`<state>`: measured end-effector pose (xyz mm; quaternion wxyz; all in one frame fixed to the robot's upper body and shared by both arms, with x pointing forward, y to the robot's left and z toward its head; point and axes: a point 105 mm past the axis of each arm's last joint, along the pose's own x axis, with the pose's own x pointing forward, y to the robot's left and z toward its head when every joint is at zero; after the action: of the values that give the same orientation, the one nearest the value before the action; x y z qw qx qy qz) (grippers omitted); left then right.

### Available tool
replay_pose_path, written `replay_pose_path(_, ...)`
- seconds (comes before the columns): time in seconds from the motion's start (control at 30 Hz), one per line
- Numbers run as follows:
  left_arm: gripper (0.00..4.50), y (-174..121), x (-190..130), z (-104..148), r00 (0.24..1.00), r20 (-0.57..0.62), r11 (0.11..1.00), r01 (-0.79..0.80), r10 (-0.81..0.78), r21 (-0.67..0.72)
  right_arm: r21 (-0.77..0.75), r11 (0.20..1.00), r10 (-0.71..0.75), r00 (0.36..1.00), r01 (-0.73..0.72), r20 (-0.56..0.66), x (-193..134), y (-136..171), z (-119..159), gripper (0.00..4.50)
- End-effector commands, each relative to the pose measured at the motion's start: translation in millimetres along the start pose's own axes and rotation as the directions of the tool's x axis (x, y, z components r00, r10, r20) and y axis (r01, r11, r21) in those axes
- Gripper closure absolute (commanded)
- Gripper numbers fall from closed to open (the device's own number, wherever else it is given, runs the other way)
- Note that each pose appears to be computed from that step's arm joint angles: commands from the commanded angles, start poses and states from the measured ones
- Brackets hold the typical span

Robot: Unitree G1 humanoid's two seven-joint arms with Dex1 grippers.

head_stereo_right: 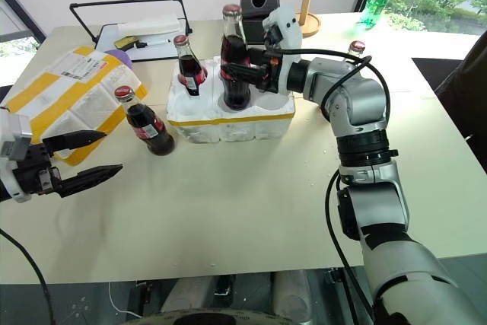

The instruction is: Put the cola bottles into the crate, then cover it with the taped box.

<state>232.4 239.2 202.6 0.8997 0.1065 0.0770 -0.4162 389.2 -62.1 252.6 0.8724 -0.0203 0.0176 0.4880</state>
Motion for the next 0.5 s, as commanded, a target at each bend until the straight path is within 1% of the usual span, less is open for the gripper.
replay_pose_path(0.03,0.00,1.1,-3.3,5.2,1.000,0.017,0.999,-0.009,0.009,0.032,-0.095,0.995,0.019,0.995,-0.010,0.096,-1.9,6.2,29.0,1.94)
replay_pose_path(0.17,0.00,2.4,-5.0,5.5,1.000,0.017,0.999,-0.018,0.017,0.036,-0.095,0.995,0.026,0.996,-0.018,0.080,0.1,7.6,20.5,1.94)
replay_pose_path(0.3,0.00,2.8,-5.2,6.1,1.000,0.021,0.999,-0.024,0.023,0.040,-0.067,0.996,0.068,0.996,-0.064,0.055,6.6,18.1,5.8,1.94)
replay_pose_path(0.37,0.00,3.3,-5.3,6.1,0.999,0.023,0.999,-0.026,0.025,0.041,-0.057,0.995,0.081,0.996,-0.078,0.042,10.2,22.6,-1.4,0.94)
replay_pose_path(0.4,0.00,3.5,-5.4,6.0,0.999,0.024,0.999,-0.027,0.026,0.041,-0.052,0.995,0.089,0.996,-0.087,0.031,12.4,25.7,-6.8,0.78)
replay_pose_path(0.43,0.00,3.5,-5.3,5.7,0.999,0.024,0.999,-0.028,0.027,0.040,-0.049,0.994,0.096,0.995,-0.094,0.020,14.3,28.2,-11.8,0.33)
replay_pose_path(0.47,0.00,3.4,-5.2,5.6,0.999,0.025,0.999,-0.028,0.027,0.041,-0.048,0.994,0.100,0.995,-0.099,0.011,15.7,30.1,-16.0,0.05)
replay_pose_path(0.5,0.00,3.3,-5.3,5.5,0.999,0.026,0.999,-0.029,0.028,0.040,-0.055,0.994,0.099,0.995,-0.099,-0.004,17.0,31.0,-20.8,0.05)
